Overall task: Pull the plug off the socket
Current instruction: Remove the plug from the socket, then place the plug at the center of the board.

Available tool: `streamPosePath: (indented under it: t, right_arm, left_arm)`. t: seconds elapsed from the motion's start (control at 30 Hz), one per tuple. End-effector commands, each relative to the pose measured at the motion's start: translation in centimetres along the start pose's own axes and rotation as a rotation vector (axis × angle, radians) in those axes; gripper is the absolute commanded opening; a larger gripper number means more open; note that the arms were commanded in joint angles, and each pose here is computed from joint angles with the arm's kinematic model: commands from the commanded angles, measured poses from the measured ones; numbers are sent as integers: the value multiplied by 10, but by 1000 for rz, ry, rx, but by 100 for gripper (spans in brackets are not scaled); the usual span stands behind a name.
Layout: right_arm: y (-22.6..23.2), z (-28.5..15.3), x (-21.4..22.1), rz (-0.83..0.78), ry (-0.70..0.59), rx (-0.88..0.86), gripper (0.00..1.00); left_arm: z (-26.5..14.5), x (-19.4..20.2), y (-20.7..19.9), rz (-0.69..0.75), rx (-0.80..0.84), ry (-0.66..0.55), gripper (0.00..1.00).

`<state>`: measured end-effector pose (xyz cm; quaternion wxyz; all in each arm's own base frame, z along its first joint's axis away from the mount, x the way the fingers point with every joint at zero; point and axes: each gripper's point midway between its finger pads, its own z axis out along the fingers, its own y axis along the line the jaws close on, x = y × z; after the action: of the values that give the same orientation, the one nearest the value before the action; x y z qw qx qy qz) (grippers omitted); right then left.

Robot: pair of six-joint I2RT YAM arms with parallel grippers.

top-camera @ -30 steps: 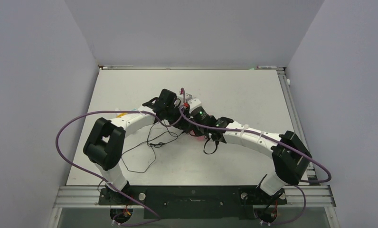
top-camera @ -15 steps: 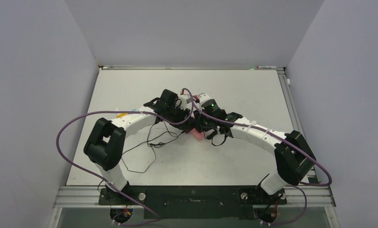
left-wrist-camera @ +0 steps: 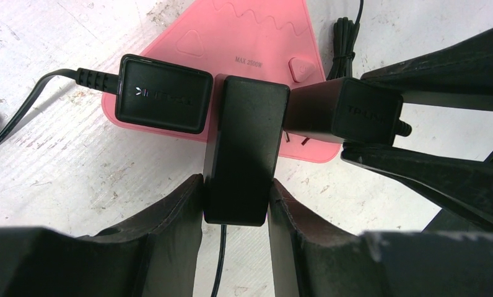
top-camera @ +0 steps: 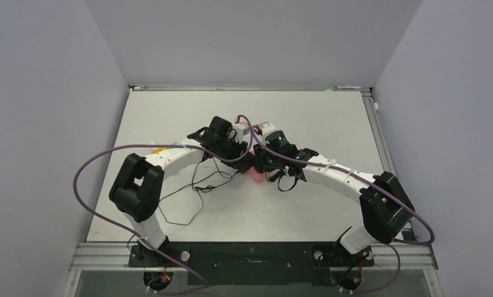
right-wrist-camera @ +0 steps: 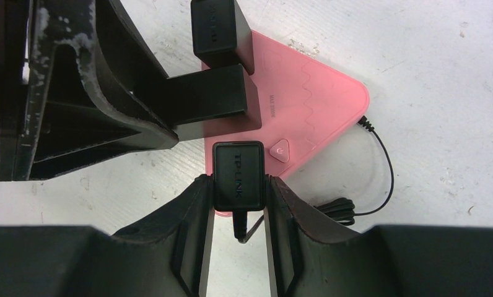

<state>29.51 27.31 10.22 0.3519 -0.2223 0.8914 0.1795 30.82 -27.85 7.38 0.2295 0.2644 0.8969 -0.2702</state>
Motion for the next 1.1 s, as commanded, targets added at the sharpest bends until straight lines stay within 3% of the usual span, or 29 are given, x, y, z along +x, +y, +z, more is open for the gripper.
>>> streamPosePath:
  t: [0.0, 0.33, 0.53, 0.8, 1.07]
  right_arm:
    - [38, -27, -43, 47, -149, -159, 5]
    - [33, -37, -47, 24, -168, -128, 5]
    - [10, -47, -47, 11, -160, 14, 5]
    - [-92, -90, -52, 155, -164, 473, 5]
    - [-192, -108, -14, 342, -113, 728, 5]
  left_arm:
    - [4, 7, 14, -57, -76, 35, 0]
    - [4, 7, 14, -61, -76, 40, 0]
    - [2, 4, 17, -82, -97, 26, 0]
    - [-6, -4, 22, -193, -158, -35, 0]
    - [-9, -8, 18, -221, -156, -44, 17]
